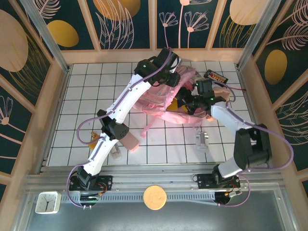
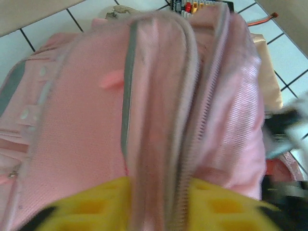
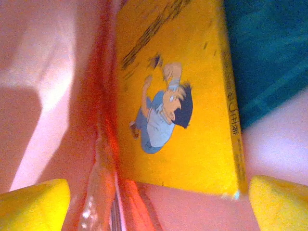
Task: Pack the student bag
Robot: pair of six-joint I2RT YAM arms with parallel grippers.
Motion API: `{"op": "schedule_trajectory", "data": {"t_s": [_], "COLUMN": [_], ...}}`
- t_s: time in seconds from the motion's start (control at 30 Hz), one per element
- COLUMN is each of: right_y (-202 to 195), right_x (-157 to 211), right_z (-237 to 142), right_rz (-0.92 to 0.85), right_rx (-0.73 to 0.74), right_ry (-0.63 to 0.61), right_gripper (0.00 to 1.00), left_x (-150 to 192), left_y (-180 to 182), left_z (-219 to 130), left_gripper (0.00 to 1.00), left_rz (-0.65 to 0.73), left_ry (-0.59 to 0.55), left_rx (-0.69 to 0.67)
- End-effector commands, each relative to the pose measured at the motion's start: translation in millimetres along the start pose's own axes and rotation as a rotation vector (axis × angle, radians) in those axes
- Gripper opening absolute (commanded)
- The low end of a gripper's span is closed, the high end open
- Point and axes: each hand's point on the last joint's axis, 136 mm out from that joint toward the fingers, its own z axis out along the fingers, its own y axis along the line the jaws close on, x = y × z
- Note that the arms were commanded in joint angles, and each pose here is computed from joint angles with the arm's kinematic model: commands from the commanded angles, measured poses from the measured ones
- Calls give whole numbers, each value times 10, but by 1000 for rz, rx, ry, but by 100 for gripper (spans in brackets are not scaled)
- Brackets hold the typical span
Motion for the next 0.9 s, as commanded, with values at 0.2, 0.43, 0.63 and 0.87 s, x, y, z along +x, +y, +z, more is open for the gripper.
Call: {"op": "schedule_trajectory", "data": {"t_s": [0.2,0.43,0.63,0.87], "right_y": [-693,-742,-776,-851], "right_x": [172,689,747,521], "right_z": [-1267,-840,-426,1], "right_rz": [-17,64,100,105], "right_rx": [244,149,127,153], "right_ry": [-197,-51,-6,-22], "right_gripper": [99,99,99,99], "left_x": [-21,257,674,958], "left_y": [136,539,856,1177], "left_z": [-158,-232,204,544], "left_gripper": [99,99,99,99], "left_rz": [-91,-223,-186,-186], "left_ry": [-17,89,242,334], "left_rx": [-74,-217,-334,-414]}}
